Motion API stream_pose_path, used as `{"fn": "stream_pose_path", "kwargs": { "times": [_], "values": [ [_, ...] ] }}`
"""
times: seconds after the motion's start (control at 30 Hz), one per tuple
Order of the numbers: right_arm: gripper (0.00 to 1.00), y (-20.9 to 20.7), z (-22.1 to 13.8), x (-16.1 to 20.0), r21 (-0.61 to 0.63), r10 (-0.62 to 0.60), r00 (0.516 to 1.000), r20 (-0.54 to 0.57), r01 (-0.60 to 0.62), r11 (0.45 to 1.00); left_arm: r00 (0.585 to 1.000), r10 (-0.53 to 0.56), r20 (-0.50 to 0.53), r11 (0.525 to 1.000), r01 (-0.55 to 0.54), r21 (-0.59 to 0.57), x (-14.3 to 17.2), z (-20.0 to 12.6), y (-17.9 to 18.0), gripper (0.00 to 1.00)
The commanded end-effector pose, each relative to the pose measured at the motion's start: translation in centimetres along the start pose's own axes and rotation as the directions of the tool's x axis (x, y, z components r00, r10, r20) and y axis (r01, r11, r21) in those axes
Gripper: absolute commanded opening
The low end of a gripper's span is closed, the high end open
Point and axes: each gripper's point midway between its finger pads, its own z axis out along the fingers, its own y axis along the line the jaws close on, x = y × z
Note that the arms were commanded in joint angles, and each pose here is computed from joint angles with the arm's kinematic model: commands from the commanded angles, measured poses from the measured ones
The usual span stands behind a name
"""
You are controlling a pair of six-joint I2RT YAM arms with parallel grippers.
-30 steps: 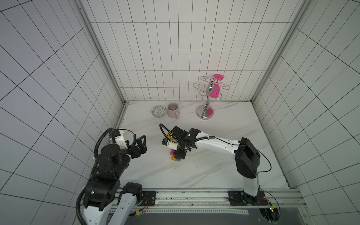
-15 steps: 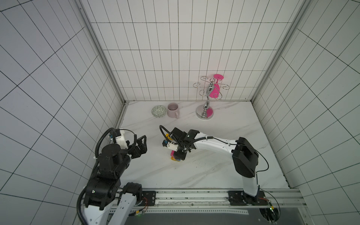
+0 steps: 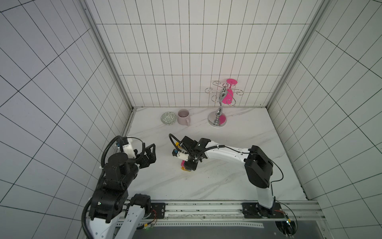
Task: Assemble the letter s with lego
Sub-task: Assemble the lego brick with the lego brick.
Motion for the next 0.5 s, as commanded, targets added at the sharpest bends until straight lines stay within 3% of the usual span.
{"fn": "stream_pose_path", "kwargs": {
  "times": [0.0, 0.47],
  "values": [
    [0.11, -0.43, 1.18, 1.51, 0.011, -0.009, 0.998, -0.056, 0.01, 1.0, 1.0, -0.001, 0.02, 1.0, 0.001, 0.004, -0.28, 0.13, 0.0, 0.99],
    [0.11, -0.51, 1.3, 1.78, -0.008, -0.03, 0.998, -0.062, 0.029, 1.0, 1.0, -0.003, 0.013, 1.0, 0.003, 0.008, -0.04, 0.43, -0.01, 0.99]
  ]
}}
